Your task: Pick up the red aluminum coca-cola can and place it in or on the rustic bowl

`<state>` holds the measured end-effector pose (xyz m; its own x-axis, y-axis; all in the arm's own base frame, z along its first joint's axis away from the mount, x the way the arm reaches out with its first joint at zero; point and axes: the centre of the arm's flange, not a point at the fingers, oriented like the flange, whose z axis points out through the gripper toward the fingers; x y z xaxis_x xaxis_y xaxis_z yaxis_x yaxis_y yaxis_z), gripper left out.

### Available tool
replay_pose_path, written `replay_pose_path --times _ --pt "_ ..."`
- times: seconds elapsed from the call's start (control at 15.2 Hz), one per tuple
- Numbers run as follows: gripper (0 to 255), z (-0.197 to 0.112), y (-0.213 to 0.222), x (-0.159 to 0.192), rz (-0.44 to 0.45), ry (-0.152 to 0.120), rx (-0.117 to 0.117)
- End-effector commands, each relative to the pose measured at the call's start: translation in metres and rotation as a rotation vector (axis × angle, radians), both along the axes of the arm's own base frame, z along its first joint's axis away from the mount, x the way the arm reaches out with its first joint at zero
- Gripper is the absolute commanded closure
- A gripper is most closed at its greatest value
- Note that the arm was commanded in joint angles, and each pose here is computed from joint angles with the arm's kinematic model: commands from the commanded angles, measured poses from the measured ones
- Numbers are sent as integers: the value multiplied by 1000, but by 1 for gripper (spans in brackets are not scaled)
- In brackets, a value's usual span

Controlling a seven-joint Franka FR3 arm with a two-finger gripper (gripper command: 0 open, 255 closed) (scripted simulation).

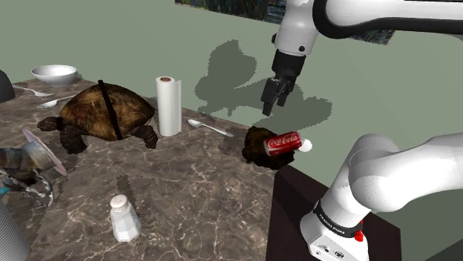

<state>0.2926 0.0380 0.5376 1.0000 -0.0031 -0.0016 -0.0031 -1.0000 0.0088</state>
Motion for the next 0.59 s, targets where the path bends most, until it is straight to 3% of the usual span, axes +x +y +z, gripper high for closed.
replay_pose_path --times 0.0,0.53 --pt "0 24 0 0 0 1 0" --pt "0 34 0 0 0 1 0"
